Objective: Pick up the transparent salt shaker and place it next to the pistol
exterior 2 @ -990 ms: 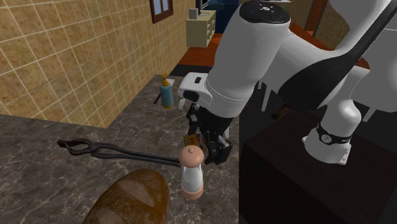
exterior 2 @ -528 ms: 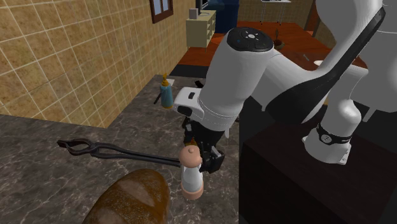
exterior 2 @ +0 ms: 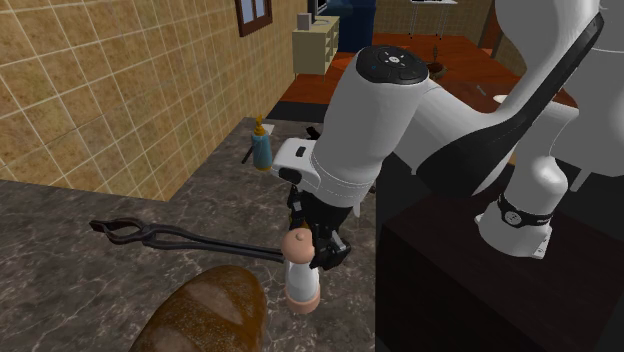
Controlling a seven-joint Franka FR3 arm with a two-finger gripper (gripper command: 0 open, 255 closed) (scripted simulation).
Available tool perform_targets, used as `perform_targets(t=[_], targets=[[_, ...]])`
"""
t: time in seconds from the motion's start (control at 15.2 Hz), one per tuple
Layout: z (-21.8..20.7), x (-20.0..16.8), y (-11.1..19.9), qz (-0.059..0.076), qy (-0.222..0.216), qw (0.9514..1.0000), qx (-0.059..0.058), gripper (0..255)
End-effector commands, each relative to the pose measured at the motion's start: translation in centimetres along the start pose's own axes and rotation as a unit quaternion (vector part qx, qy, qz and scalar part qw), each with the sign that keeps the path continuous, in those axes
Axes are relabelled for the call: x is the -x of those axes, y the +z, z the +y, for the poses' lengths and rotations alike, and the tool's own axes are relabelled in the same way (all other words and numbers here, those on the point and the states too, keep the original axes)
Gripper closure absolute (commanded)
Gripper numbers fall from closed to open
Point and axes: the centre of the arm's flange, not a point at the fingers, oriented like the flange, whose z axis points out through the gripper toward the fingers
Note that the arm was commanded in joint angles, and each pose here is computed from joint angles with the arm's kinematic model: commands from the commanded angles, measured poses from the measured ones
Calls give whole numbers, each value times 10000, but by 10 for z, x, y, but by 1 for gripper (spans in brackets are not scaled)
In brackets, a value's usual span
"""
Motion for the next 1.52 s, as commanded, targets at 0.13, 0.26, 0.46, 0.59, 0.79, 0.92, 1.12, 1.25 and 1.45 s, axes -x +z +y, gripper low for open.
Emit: perform_targets(t=[0.13, 0.26, 0.46, 0.59, 0.79, 0.92, 1.12, 1.25, 1.45], targets=[[0, 0, 0, -1, 0, 10000, 0, 255], [0, 0, 0, -1, 0, 10000, 0, 255], [0, 0, 0, -1, -1, 10000, 0, 255], [1, -1, -5, 0, -1, 10000, 0, 255], [6, -3, -20, 0, 0, 10000, 0, 255], [8, -5, -30, 0, 0, 10000, 0, 255], [13, -7, -45, 0, 0, 10000, 0, 255], [15, -9, -55, 0, 0, 10000, 0, 255], [20, -11, -70, 0, 0, 10000, 0, 255]])
